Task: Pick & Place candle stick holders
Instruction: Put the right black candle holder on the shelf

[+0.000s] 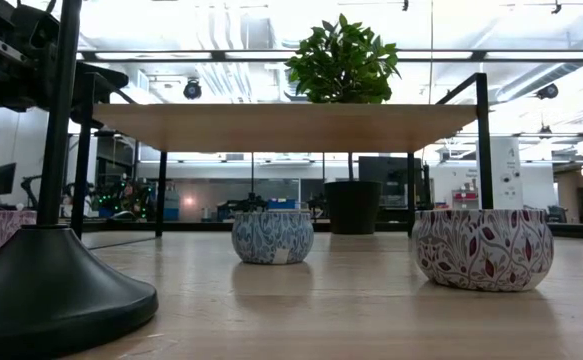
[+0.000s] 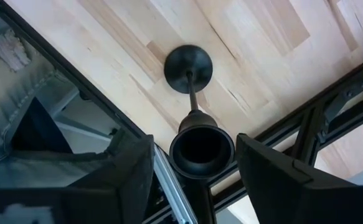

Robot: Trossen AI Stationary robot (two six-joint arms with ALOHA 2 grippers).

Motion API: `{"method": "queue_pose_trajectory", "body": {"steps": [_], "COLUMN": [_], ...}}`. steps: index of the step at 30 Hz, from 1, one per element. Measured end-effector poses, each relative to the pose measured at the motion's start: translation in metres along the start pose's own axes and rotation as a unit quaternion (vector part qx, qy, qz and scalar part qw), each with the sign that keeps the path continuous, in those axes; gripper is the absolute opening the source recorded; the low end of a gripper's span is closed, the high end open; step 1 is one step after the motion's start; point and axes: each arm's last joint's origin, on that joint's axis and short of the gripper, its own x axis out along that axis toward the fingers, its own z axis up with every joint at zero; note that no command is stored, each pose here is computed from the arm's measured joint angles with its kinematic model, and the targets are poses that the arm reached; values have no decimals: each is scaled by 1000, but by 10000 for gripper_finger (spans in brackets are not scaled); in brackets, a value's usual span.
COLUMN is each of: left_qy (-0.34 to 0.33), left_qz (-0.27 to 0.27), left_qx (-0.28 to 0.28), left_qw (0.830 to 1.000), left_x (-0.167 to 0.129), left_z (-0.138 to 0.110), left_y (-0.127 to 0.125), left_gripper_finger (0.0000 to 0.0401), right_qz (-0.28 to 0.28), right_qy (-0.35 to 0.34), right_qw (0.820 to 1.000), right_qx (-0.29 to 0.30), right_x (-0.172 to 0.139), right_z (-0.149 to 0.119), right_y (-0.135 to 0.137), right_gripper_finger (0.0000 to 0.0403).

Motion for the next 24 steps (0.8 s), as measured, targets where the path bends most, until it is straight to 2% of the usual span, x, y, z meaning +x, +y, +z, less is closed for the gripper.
{"method": "queue_pose_trajectory", "body": {"steps": [20, 24], "left_qy": [0, 0], "left_qz": [0, 0], "left_qx": [0, 0], "left_qw": [1000, 1000], "left_x": [0, 0], "left_z": [0, 0], "left_y": [0, 0], "left_gripper_finger": [10, 10], "right_qz": [-11, -11], "right_qy": [2, 8], "right_qw": [1000, 1000], "right_qx": [-12, -12], "right_x": [7, 7], "right_z": [0, 0], "right_y": [-1, -1], "right_gripper_finger": [146, 144]}}
